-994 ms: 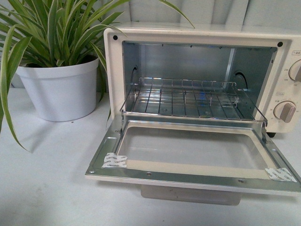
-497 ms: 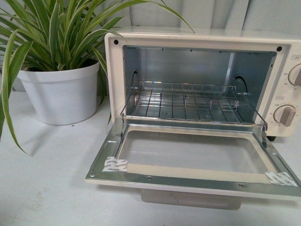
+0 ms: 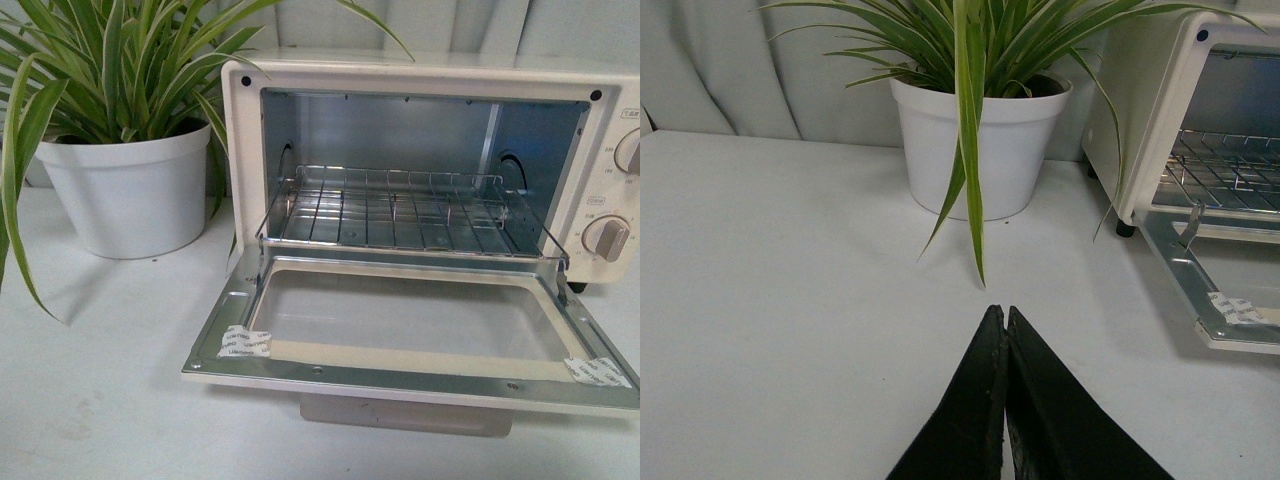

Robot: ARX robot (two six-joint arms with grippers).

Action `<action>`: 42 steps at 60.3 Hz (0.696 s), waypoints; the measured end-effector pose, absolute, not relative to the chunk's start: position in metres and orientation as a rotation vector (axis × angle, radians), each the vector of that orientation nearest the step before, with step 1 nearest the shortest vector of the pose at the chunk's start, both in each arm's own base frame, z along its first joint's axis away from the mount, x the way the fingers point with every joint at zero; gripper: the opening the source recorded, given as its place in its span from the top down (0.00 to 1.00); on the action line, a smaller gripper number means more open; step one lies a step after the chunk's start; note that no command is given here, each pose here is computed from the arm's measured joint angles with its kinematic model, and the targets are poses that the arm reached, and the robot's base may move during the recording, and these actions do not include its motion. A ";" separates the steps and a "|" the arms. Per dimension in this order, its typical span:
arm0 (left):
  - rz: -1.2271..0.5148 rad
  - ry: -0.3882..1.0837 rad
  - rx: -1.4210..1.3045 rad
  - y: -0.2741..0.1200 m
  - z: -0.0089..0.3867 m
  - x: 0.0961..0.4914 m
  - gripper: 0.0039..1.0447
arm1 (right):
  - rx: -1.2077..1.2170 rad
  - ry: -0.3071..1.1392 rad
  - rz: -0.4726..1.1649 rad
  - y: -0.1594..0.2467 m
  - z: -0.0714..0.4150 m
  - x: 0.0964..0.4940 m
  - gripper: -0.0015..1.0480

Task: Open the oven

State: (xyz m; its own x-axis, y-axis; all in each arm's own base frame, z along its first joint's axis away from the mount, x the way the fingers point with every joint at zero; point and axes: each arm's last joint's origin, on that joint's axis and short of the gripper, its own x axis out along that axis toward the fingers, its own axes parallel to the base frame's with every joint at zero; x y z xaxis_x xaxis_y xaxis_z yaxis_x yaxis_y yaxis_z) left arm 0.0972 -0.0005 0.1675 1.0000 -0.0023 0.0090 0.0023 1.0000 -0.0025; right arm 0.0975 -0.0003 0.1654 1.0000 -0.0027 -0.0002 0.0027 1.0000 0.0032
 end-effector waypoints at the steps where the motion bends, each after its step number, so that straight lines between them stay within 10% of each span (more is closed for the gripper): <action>1: -0.002 -0.009 -0.003 0.000 0.167 0.097 0.96 | 0.003 0.000 -0.003 0.000 0.165 0.097 0.99; 17: -0.001 -0.009 -0.004 0.000 0.167 0.097 0.92 | 0.003 0.000 -0.003 0.000 0.165 0.097 0.99; 42: -0.001 -0.009 -0.004 0.000 0.167 0.097 0.07 | 0.002 0.000 -0.003 0.000 0.165 0.097 0.15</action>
